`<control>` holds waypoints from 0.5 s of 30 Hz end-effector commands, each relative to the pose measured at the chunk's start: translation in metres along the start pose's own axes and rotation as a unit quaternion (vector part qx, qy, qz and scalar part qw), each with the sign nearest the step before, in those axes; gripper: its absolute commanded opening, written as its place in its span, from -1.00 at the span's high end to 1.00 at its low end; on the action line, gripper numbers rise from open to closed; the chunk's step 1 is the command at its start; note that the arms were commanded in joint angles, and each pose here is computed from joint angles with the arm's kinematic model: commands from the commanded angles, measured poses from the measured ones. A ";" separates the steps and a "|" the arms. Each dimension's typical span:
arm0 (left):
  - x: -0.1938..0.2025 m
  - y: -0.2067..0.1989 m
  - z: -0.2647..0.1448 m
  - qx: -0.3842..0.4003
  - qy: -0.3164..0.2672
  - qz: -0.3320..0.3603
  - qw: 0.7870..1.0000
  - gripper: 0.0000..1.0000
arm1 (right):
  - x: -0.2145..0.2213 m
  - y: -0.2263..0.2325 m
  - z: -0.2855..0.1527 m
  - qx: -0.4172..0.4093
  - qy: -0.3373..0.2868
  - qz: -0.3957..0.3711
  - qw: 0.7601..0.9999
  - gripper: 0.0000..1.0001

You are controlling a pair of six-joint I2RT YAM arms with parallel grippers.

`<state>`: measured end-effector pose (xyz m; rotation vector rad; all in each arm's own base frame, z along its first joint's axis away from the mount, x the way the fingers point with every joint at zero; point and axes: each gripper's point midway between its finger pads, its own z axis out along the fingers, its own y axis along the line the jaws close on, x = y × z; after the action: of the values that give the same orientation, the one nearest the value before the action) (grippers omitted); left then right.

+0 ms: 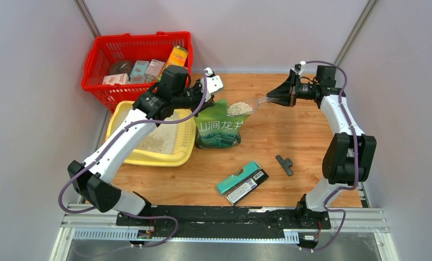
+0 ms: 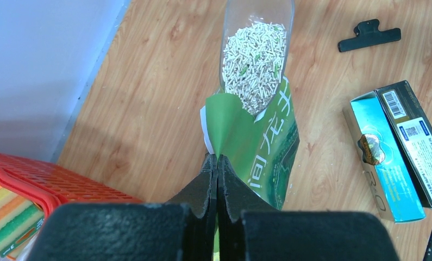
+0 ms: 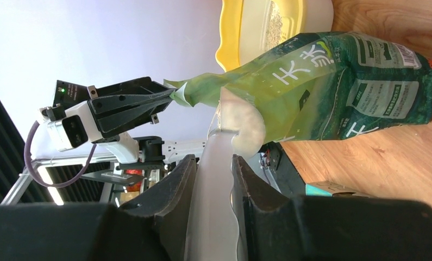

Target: Fill the litter box with clean litter

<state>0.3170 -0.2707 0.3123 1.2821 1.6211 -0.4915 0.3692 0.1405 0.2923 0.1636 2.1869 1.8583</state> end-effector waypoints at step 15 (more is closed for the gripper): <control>-0.031 0.031 -0.013 -0.058 -0.023 0.037 0.997 1.00 | 0.008 0.008 -0.015 -0.052 0.034 -0.021 0.998 1.00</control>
<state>0.3223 -0.2694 0.3117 1.2896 1.6366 -0.4597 0.3632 0.1317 0.2837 0.1472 2.1683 1.9613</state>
